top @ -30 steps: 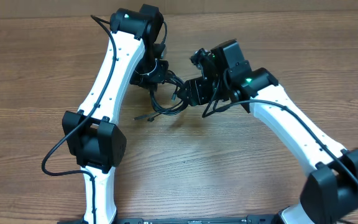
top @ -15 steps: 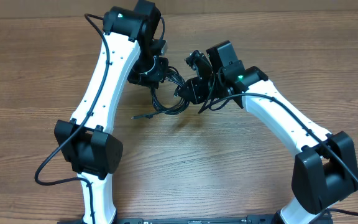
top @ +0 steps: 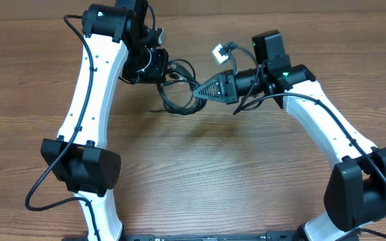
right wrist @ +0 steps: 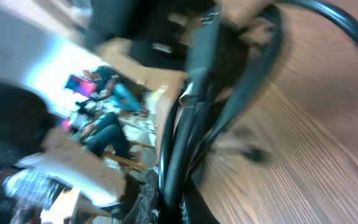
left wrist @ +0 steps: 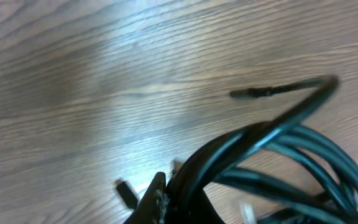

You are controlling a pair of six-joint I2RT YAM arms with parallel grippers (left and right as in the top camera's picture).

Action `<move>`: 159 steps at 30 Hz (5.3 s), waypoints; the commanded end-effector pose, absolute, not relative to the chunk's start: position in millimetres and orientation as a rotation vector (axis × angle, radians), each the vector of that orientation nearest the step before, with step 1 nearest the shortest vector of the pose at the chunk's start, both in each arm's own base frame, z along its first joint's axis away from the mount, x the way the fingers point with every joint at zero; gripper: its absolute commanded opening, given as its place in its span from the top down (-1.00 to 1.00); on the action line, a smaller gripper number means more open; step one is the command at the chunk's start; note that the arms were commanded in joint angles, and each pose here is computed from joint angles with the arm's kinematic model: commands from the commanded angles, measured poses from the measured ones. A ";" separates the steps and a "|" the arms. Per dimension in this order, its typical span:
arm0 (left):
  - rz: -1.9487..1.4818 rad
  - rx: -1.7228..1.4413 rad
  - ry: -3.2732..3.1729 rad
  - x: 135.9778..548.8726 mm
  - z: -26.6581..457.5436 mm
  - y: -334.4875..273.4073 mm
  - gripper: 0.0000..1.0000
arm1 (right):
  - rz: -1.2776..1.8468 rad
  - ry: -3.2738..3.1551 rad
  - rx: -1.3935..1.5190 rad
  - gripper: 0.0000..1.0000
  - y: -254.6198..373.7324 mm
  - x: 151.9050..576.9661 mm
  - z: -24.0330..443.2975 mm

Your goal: Untangle cables

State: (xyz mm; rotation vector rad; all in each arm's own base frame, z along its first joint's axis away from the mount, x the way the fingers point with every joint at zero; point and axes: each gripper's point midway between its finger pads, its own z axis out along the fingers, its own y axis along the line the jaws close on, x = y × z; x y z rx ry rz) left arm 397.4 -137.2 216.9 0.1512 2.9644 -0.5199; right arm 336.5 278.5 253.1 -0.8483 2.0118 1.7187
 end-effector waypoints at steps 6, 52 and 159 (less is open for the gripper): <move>-0.441 0.108 2.894 408.9 232.3 -119.8 0.92 | 1.872 1.815 -0.849 0.93 259.9 335.9 345.5; -0.476 -0.351 2.782 435.0 237.7 -161.6 0.92 | 1.231 2.460 0.283 -0.40 247.7 413.0 220.5; -0.635 0.418 2.685 455.7 126.6 -163.4 0.92 | 0.862 2.713 0.479 0.92 180.5 408.0 139.1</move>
